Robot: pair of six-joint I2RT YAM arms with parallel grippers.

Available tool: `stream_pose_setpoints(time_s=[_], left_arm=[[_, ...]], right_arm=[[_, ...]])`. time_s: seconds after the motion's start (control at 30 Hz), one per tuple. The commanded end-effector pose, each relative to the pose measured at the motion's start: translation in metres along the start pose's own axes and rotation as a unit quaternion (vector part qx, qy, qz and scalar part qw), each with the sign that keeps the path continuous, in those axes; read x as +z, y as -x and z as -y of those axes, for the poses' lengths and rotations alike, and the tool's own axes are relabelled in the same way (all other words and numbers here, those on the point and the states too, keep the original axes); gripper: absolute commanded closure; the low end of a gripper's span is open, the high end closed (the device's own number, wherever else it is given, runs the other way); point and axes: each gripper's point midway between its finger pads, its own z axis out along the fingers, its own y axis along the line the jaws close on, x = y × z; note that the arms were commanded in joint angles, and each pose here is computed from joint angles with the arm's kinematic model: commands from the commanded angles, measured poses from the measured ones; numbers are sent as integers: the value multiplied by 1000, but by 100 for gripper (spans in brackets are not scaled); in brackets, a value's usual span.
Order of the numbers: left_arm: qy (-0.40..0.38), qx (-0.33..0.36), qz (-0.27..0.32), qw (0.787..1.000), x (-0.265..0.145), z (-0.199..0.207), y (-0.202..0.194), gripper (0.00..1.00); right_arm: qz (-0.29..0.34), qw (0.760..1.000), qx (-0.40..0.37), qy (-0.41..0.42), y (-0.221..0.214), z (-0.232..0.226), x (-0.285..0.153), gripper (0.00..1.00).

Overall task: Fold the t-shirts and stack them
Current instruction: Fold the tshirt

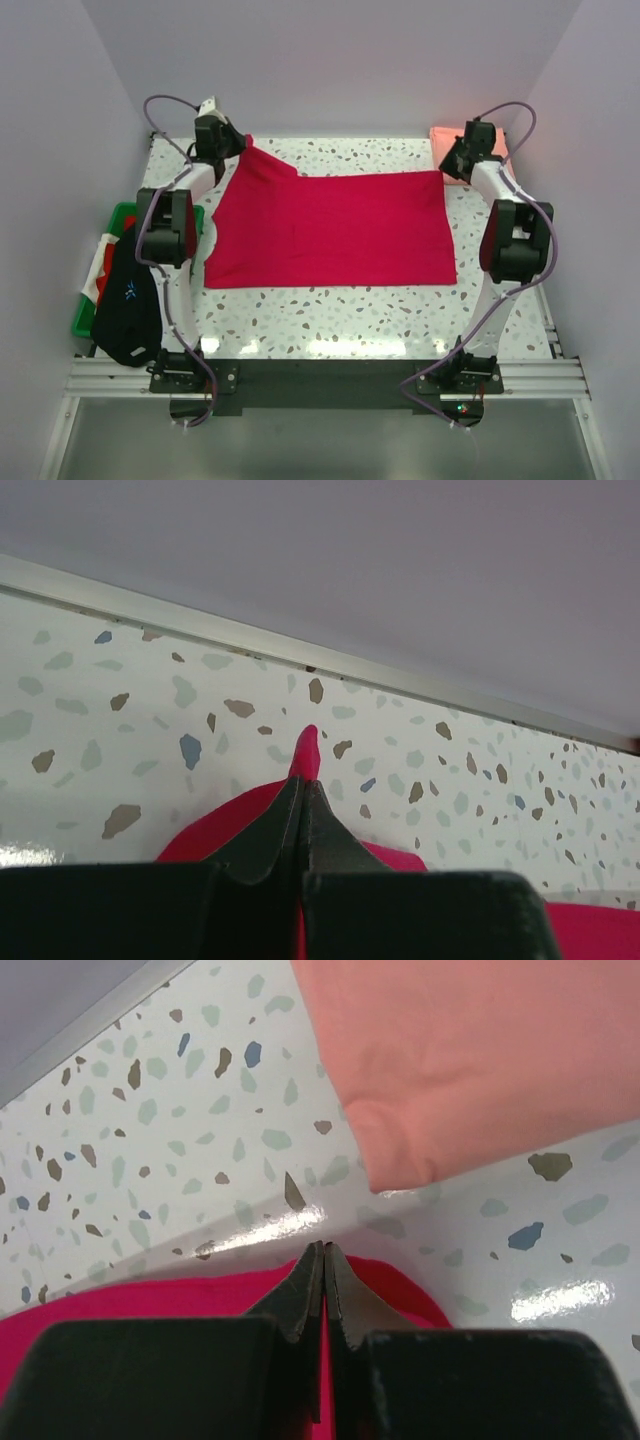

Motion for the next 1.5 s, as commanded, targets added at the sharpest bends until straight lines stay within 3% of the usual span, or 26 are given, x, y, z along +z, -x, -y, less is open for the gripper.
stream_pose_setpoints(time_s=[0.0, 0.3, 0.77, 1.47], left_arm=[[-32, -9, 62, 998, -28, 23, 49, 100], [-26, -48, 52, 997, -78, 23, 33, 100], [54, -118, 23, 991, -162, -8, -15, 100], [97, -161, -3, 982, -238, -20, -52, 100]], right_arm=[[34, 999, -1, -8, 17, 3, -19, 100], [17, 999, 26, -40, -2, 19, -47, 100], [-20, 994, 53, -89, -40, 49, -73, 100], [-43, 992, 80, -92, -76, 68, -87, 100]])
